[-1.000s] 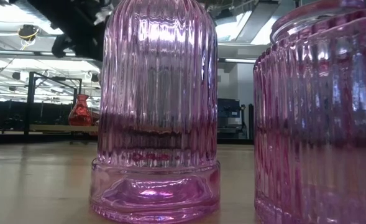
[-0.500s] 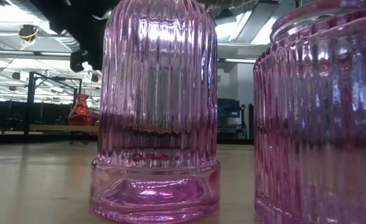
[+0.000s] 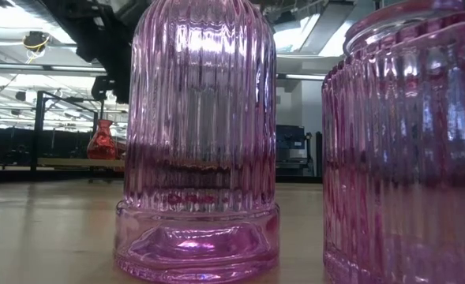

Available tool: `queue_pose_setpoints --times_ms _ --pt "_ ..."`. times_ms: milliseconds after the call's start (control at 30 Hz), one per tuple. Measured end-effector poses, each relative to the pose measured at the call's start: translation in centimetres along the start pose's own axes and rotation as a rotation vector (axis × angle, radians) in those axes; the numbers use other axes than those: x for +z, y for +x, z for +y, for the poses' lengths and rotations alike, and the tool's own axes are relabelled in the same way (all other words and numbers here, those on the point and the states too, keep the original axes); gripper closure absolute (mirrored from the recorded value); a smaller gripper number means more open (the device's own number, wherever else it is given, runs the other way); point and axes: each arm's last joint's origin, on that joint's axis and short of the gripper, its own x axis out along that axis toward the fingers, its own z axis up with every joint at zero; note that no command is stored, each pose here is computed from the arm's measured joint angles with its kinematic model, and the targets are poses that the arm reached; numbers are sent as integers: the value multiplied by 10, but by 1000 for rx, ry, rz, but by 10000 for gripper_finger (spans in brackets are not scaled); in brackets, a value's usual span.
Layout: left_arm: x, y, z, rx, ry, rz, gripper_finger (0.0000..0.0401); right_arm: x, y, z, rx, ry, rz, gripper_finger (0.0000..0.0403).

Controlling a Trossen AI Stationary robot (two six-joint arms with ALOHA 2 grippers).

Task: Sort vases onto shelf
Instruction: Put the top purple vase on the shelf

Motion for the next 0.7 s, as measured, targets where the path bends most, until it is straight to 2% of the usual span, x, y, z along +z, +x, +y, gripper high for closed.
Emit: queue_pose_setpoints --times_ms 300,533,700 --pt "-26 13 -7 95 47 -10 312 -8 -11 -2 -9 62 34 276" --pt "-48 24 -12 166 -18 -35 312 -13 -15 -3 -21 110 74 276" --pt "-52 26 -10 209 -29 -65 312 -16 -19 -3 -27 143 88 276"
